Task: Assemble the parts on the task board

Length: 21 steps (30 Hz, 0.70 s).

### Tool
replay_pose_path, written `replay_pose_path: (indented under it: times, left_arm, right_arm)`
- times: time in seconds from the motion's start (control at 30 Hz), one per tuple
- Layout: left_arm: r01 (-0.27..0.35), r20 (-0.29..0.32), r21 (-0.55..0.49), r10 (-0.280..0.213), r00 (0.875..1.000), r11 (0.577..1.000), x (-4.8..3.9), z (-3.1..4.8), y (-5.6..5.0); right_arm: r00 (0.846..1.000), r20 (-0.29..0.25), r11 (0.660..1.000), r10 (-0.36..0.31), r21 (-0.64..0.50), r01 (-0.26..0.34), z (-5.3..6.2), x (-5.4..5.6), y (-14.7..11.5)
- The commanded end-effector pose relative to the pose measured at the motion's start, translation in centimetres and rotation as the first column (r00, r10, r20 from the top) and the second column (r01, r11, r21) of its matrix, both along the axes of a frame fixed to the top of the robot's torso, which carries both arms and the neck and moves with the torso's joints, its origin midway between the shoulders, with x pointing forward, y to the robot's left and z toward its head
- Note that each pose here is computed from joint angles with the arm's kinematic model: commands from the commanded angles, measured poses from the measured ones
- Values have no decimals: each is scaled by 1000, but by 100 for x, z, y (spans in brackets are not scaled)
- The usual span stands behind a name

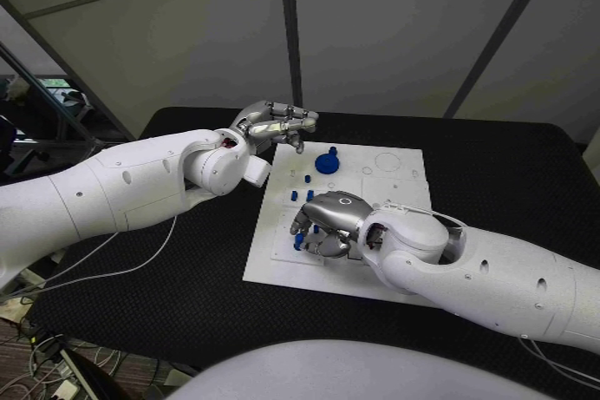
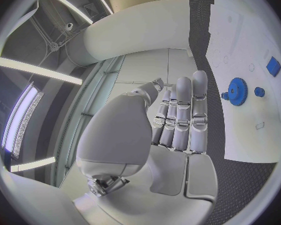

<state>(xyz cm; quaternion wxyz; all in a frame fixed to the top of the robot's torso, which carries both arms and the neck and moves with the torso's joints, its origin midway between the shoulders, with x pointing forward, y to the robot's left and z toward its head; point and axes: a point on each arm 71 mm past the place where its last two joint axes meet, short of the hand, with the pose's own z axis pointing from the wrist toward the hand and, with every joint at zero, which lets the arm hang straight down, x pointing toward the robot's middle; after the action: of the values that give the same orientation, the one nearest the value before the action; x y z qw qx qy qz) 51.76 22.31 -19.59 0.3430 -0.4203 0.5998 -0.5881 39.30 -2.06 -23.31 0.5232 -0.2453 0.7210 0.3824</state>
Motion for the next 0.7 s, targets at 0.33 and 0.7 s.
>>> replay_pose_path:
  times: [0.33,0.7]
  left_arm:
    - [11,5,-3,-11,1000,1000,4,12,-11]
    - [3,3,2,-3,1000,1000,8,5,33]
  right_arm:
    - [999,47,994,-17,107,12,109,-27,-46]
    - [985,-34,955,-171,240,174,331,-21,-672]
